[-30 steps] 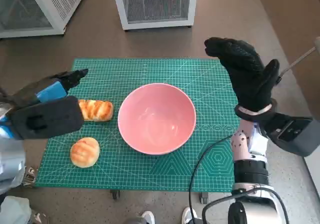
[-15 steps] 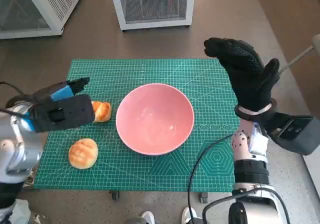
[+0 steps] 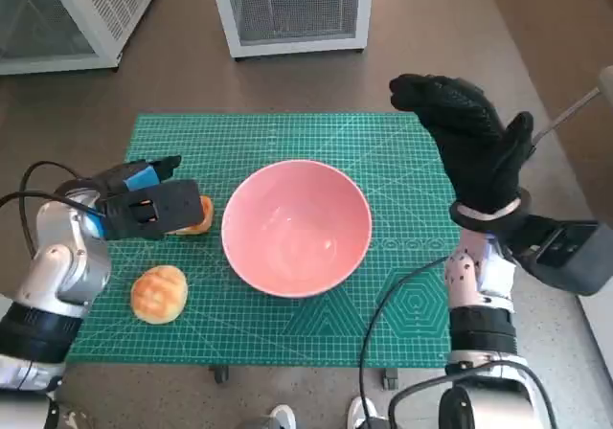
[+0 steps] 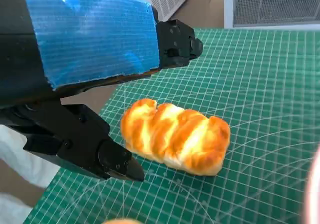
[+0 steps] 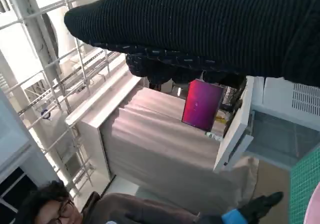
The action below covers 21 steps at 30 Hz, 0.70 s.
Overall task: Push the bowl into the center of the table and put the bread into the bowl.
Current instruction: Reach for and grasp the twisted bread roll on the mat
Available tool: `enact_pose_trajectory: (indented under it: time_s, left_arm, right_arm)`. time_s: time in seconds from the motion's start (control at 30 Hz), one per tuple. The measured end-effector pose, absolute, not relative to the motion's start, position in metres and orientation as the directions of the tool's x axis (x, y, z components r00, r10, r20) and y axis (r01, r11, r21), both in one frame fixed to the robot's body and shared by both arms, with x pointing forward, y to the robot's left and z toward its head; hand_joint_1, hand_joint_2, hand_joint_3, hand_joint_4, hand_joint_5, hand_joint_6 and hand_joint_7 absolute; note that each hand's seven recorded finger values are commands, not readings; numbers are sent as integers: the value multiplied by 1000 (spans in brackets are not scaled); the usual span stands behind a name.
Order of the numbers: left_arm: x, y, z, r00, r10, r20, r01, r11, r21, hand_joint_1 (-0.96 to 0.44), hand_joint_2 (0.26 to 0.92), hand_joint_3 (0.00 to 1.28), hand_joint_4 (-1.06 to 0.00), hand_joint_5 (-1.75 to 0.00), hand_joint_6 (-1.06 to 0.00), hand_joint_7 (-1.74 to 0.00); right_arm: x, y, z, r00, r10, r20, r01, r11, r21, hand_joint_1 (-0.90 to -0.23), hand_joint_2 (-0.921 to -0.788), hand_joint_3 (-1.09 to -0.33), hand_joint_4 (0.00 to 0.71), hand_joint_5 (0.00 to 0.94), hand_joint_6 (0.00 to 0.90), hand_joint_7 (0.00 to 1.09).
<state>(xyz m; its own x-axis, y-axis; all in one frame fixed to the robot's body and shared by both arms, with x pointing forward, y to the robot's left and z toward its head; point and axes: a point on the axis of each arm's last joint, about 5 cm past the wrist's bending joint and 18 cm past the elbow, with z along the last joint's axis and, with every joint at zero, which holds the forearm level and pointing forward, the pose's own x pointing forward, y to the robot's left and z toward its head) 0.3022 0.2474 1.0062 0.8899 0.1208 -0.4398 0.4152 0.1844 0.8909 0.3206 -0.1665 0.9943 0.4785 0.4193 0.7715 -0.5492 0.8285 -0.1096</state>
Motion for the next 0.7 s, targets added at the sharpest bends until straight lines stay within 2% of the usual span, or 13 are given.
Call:
enact_pose_trajectory:
  time_s: [0.2, 0.3, 0.33, 0.37, 0.4, 0.43, 0.47, 0.57, 0.6, 0.63, 0.67, 0.7]
  left_arm:
    - [311, 247, 990, 887, 135, -442, 421, 156, 893, -29, 785, 25, -185, -26, -282, -57]
    - [314, 247, 983, 883, 135, -449, 430, 149, 890, -5, 803, 30, -279, -30, -374, -70]
    - [314, 247, 980, 882, 134, -452, 433, 149, 889, 3, 810, 32, -325, -28, -415, -71]
    - [315, 247, 978, 880, 134, -456, 437, 149, 887, 16, 820, 36, -463, -87, -471, -83]
    - [316, 247, 977, 879, 133, -458, 439, 147, 886, 20, 824, 37, -508, -115, -495, -79]
    - [317, 247, 975, 877, 133, -461, 444, 143, 885, 143, 859, 70, -545, -542, -561, -86]
    - [317, 247, 974, 876, 133, -464, 447, 139, 884, 221, 881, 99, -560, -824, -603, -90]
    - [318, 248, 971, 871, 140, -471, 456, 129, 881, 312, 908, 148, -564, -1174, -719, -131]
    - [319, 248, 970, 869, 142, -473, 458, 126, 880, 321, 911, 154, -563, -1209, -735, -139]
    - [319, 249, 970, 870, 147, -470, 456, 120, 882, 257, 913, 155, -574, -1234, -689, -346]
    - [320, 249, 971, 871, 152, -467, 454, 113, 884, 165, 916, 167, -580, -1283, -612, -657]
    - [321, 249, 971, 871, 155, -467, 455, 106, 884, 105, 917, 169, -585, -1313, -570, -849]
  right_arm:
    - [320, -167, 995, 477, 421, 771, -549, 828, -112, -582, -921, -578, 260, 0, 362, 8]
    - [320, -167, 995, 477, 421, 772, -548, 828, -113, -581, -921, -579, 260, 0, 362, 8]
    - [320, -167, 995, 476, 421, 772, -548, 829, -113, -581, -921, -579, 259, 0, 362, 7]
    - [320, -167, 995, 476, 421, 772, -548, 829, -114, -581, -921, -579, 259, 0, 362, 7]
    - [320, -168, 994, 476, 421, 772, -548, 829, -114, -580, -921, -579, 259, 0, 362, 7]
    - [320, -168, 994, 476, 421, 772, -548, 829, -115, -580, -921, -579, 259, 0, 362, 7]
    - [320, -168, 994, 475, 422, 772, -548, 829, -115, -579, -921, -579, 259, 0, 361, 7]
    - [320, -168, 995, 473, 423, 773, -548, 828, -118, -578, -921, -580, 259, 0, 361, 7]
    - [320, -168, 995, 472, 423, 773, -548, 828, -119, -577, -921, -580, 259, 0, 361, 7]
    - [319, -168, 995, 471, 423, 774, -547, 829, -120, -577, -921, -580, 259, 0, 361, 7]
    - [319, -168, 995, 470, 423, 774, -546, 829, -122, -576, -921, -581, 259, 0, 361, 7]
    - [319, -169, 995, 469, 423, 775, -546, 829, -122, -575, -921, -581, 259, 0, 361, 7]
